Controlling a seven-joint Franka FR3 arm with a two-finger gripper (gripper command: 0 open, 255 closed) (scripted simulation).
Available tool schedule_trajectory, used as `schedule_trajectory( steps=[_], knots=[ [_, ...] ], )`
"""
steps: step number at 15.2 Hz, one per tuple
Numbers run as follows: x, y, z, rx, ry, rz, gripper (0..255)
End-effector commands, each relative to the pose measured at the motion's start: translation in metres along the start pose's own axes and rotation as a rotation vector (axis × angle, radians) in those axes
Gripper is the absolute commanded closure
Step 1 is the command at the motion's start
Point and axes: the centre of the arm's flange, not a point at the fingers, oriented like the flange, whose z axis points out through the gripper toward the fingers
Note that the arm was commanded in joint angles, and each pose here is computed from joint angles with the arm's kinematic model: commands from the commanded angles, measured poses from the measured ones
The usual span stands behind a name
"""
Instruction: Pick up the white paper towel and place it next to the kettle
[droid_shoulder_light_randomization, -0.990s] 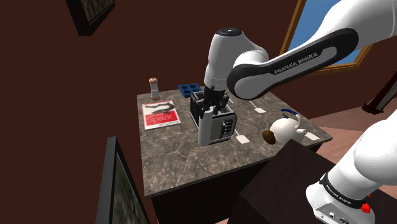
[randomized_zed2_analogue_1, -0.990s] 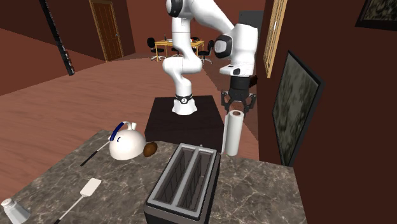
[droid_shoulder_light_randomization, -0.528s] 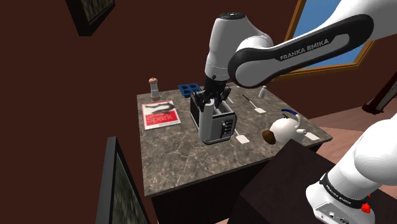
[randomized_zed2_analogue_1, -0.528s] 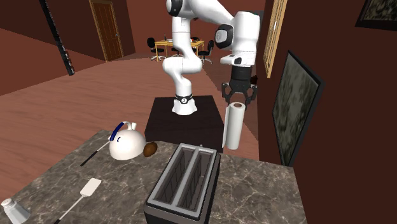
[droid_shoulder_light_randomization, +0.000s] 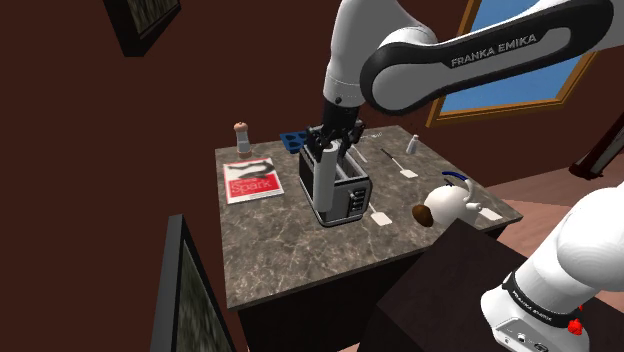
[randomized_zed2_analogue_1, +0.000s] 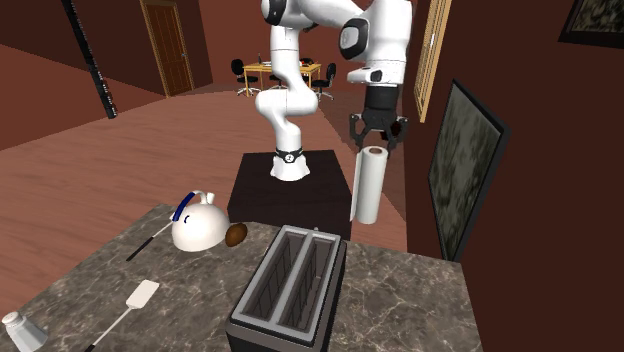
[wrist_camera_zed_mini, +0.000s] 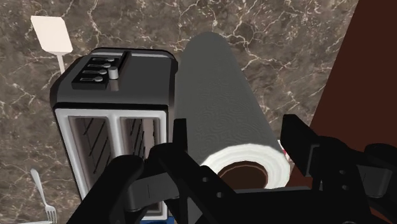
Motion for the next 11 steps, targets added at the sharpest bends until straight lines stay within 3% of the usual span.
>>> schedule_trajectory(
  steps=[1, 11],
  knots=[
    [0.003, 0.000, -0.011, 0.000, 0.000, 0.000, 255],
    [0.013, 0.000, -0.063, 0.000, 0.000, 0.000, 255]
  ],
)
